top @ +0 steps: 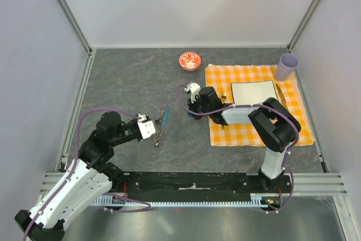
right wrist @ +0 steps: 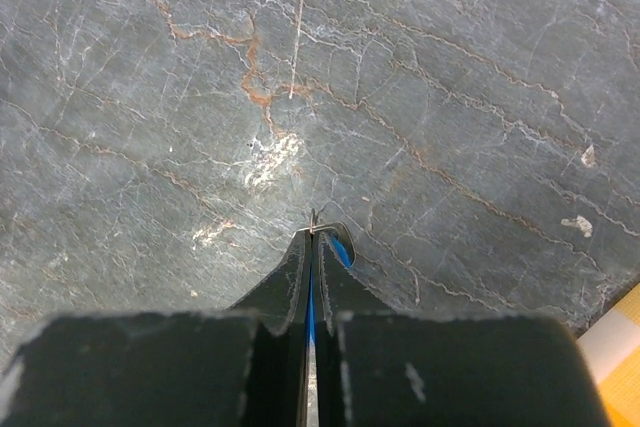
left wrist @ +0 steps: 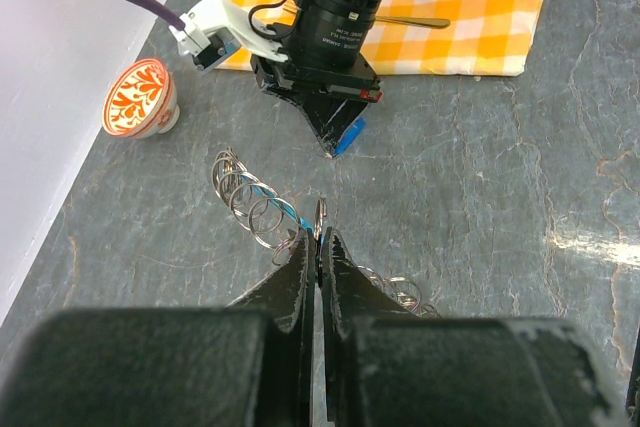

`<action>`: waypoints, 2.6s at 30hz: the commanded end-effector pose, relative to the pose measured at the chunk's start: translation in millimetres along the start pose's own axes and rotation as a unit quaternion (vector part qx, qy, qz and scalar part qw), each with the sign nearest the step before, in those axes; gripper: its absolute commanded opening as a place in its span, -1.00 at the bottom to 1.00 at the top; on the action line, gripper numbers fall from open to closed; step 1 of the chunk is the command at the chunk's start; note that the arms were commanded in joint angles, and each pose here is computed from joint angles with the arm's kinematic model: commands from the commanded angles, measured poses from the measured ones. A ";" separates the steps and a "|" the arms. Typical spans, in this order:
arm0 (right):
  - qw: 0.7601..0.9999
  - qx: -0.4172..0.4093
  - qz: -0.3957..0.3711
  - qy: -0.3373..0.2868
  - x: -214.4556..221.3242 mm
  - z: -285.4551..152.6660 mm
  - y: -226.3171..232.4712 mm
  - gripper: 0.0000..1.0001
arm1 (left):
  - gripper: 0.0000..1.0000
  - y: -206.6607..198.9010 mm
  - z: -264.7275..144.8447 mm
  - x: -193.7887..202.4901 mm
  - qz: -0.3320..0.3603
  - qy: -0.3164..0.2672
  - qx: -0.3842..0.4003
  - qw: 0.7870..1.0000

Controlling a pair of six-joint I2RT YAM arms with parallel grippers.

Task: Put the keys on the keyring

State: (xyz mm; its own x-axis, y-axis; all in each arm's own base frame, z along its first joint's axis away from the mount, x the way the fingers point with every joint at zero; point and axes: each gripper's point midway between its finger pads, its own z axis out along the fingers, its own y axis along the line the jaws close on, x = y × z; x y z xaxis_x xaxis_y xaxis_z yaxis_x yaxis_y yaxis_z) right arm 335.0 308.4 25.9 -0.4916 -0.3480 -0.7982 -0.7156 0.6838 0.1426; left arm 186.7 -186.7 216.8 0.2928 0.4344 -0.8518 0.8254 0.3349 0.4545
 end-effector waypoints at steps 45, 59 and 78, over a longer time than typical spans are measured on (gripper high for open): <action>0.881 -0.233 -0.396 -0.115 -128.8 -154.0 165.3 -1.00 | -0.96 -1.8 10.9 -35.4 0.019 -0.072 0.037 0.996; 0.866 -0.258 -0.402 -0.148 -136.2 -165.7 180.8 -1.00 | -0.96 -1.9 12.0 -34.7 0.014 -0.071 0.038 0.997; 0.859 -0.272 -0.403 -0.158 -139.9 -170.2 188.6 -1.00 | -0.96 -0.6 13.5 -30.7 0.011 -0.063 0.035 0.997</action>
State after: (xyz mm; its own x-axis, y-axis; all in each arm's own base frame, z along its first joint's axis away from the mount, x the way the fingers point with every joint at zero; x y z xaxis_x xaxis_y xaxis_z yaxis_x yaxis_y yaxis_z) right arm 189.4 368.1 223.8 0.2962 -0.4243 -0.8557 -0.9549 -0.1109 -0.2756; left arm 178.4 -205.9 211.7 0.3031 0.3849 -0.8718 0.8786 0.2415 0.4121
